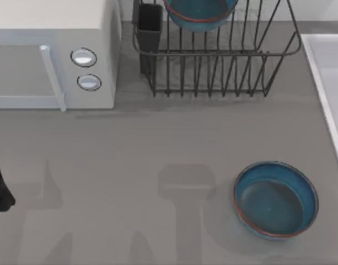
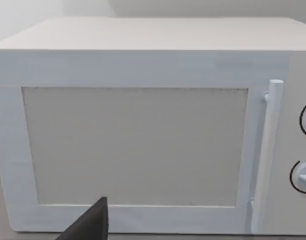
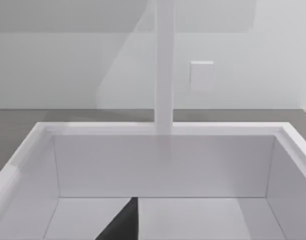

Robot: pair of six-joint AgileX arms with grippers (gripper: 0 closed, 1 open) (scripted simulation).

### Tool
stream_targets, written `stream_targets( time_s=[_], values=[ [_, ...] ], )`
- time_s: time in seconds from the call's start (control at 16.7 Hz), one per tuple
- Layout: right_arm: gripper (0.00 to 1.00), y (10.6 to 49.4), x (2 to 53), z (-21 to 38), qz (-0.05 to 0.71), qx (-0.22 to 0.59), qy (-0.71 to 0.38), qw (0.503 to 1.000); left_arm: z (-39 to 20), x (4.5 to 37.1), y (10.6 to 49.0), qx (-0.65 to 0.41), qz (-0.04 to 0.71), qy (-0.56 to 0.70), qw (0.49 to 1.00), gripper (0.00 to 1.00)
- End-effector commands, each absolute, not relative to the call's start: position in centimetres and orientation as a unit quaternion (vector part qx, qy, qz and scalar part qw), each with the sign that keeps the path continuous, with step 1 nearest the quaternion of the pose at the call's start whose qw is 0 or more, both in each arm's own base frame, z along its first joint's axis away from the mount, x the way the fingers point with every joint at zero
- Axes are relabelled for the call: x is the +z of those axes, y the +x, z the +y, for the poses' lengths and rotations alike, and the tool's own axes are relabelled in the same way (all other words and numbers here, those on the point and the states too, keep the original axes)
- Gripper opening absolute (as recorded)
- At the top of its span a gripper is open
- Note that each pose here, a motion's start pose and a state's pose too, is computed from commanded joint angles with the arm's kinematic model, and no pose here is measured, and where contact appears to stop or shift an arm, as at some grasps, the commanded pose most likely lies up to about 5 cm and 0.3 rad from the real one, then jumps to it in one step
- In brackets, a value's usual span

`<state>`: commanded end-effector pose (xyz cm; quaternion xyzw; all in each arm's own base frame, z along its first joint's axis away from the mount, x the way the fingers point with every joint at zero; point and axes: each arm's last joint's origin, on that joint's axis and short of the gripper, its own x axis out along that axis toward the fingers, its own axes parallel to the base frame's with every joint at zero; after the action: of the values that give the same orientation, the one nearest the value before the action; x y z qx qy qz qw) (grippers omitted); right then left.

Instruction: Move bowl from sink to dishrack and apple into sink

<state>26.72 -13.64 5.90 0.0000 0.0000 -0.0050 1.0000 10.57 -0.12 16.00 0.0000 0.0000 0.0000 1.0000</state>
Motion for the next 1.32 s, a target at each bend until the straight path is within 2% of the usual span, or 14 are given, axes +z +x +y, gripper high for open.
stream_targets(
  time_s=[0.66, 1.02, 1.32],
  values=[
    [1.00, 26.8, 6.5, -13.5, -0.003, -0.006, -0.002, 1.000, -0.1, 16.0, 10.6, 0.000, 0.000, 0.000, 1.000, 1.00],
    [1.00, 26.6, 12.2, -11.0, -0.013, -0.006, -0.010, 1.000, -0.1, 16.0, 10.6, 0.000, 0.000, 0.000, 1.000, 1.00],
    [1.00, 22.5, 18.2, -6.4, -0.013, -0.003, -0.007, 1.000, -0.1, 16.0, 10.6, 0.000, 0.000, 0.000, 1.000, 1.00]
  ],
)
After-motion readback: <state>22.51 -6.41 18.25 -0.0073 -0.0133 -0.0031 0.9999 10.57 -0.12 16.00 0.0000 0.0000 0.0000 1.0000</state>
